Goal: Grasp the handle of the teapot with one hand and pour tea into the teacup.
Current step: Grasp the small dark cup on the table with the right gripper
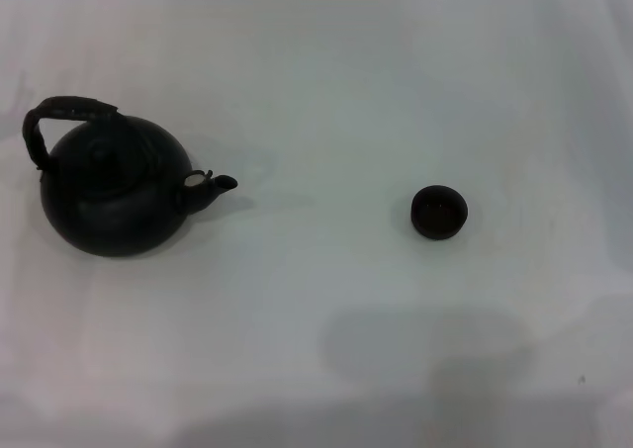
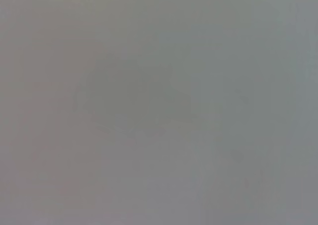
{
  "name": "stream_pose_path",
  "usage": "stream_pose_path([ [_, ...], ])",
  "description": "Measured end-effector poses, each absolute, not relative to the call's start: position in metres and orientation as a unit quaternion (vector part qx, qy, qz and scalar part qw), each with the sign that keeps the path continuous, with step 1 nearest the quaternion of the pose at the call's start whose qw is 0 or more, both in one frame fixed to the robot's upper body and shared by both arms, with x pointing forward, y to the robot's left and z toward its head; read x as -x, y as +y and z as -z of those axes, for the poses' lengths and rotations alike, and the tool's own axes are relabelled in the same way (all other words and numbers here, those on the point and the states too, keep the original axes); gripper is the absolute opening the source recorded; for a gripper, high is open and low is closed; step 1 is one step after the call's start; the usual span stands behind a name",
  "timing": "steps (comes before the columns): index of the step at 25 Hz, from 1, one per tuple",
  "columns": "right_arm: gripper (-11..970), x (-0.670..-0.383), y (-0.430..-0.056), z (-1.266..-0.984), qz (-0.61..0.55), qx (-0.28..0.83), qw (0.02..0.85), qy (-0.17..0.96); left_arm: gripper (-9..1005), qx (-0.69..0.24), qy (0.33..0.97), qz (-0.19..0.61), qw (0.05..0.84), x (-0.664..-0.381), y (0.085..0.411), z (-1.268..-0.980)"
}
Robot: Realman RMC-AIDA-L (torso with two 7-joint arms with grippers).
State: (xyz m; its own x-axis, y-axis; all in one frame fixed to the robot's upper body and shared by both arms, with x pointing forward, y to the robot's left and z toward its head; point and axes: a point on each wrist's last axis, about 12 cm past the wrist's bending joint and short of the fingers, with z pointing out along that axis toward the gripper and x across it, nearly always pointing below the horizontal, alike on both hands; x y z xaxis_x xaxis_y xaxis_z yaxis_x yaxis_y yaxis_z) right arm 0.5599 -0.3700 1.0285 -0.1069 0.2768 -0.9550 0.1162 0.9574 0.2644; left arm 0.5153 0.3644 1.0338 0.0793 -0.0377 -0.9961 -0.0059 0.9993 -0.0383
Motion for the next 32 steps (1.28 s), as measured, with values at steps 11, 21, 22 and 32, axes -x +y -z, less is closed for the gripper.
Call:
stream_pose_path([
  [11,824,-0.557,-0.370,-1.026,-0.063,-0.137,0.651,0.744,852,0.041,0.692,0.012,0.721,-0.500,0.364,-1.021],
  [21,825,-0.557,-0.365,-1.025,-0.105,-0.160,0.644,0.741,853,0.060,0.688,0.015,0.723,-0.486,0.366,-1.016],
  [22,825,-0.559,-0.363,-1.026,-0.118,-0.155,0.642,0.742,853,0.064,0.686,0.014,0.725,-0.485,0.367,-1.016],
  [32,826,-0.611,-0.344,-1.091,-0.232,-0.015,0.627,0.744,849,0.099,0.679,-0.006,0.727,-0.474,0.380,-1.015],
])
